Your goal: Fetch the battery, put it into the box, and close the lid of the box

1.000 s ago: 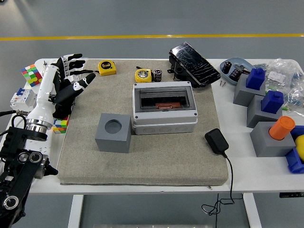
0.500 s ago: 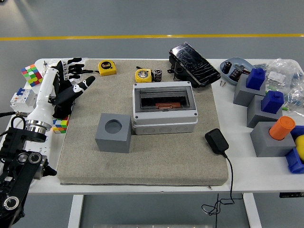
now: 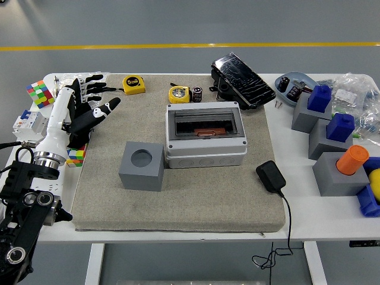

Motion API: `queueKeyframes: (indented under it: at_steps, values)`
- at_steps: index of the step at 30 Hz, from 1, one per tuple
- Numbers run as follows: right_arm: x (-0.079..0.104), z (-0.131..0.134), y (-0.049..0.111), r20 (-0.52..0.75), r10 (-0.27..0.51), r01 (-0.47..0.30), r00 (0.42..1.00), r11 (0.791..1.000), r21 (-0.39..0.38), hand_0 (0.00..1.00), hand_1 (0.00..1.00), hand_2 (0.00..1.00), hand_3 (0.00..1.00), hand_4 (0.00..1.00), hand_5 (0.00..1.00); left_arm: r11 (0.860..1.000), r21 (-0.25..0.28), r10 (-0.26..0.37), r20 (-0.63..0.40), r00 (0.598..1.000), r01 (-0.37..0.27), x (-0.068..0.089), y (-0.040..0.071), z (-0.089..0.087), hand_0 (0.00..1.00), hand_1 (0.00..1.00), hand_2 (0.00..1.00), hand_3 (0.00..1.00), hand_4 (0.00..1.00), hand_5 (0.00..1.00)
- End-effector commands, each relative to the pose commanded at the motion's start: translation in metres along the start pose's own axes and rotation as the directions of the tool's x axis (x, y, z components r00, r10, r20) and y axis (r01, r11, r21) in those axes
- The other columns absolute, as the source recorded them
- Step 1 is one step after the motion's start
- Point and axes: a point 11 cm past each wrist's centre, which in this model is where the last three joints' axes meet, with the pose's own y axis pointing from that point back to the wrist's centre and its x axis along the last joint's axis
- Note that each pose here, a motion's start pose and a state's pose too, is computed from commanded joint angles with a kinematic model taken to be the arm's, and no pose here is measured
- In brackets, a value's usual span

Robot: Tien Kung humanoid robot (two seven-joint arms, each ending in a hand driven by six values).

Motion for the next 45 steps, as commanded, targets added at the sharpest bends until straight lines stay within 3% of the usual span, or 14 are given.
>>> queueKeyframes:
  at_steps: [45]
  values:
    - [-0.0034,-0.0058,0.0008,-0.003,-0.006,0.006,1.0,1.0,0.004,0.642,0.663,0.678,0.584,0.969,0.587,1.0,0.003,-0.008,0.002,1.0,0.008,-0.0032,-0.0044,0.0035,0.568,0.716,0.711,0.738,0.99,0.438]
